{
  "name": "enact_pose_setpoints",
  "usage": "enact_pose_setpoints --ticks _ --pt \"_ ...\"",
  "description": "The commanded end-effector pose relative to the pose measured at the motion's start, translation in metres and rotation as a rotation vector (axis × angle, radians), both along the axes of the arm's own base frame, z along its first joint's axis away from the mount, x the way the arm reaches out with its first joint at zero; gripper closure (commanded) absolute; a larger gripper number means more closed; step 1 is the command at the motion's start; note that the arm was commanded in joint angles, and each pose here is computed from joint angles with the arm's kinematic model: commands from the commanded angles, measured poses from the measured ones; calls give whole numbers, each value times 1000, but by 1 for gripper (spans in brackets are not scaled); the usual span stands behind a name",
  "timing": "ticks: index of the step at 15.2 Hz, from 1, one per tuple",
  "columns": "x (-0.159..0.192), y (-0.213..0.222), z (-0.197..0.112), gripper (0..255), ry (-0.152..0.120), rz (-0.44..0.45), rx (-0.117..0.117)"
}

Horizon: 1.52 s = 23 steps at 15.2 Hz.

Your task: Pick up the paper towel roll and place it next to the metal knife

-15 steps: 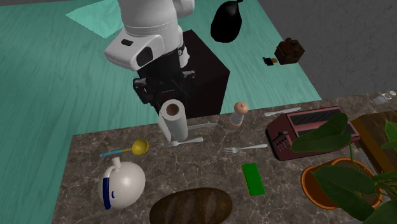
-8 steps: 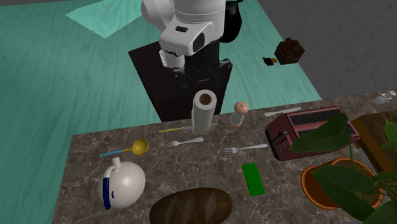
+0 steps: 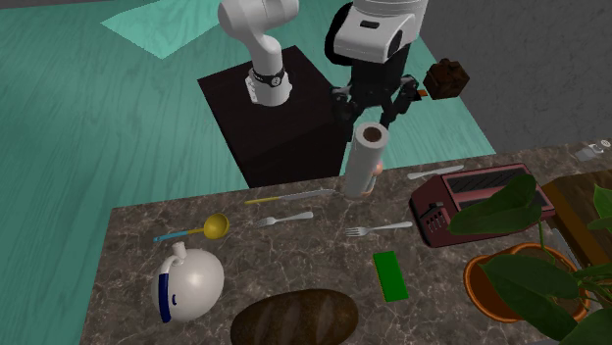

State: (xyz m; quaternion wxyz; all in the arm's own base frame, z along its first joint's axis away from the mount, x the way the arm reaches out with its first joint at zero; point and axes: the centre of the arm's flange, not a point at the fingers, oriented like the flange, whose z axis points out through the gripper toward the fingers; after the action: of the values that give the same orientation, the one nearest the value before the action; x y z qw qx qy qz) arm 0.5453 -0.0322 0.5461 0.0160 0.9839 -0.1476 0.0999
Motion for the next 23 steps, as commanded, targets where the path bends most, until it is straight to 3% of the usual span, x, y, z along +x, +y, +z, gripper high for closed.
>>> enact_pose_setpoints --ticks 1,17,23 --pt "5 27 -1 255 -1 -1 0" --pt "44 235 0 255 -1 -1 0" --pt "45 242 -26 255 -1 -1 0"
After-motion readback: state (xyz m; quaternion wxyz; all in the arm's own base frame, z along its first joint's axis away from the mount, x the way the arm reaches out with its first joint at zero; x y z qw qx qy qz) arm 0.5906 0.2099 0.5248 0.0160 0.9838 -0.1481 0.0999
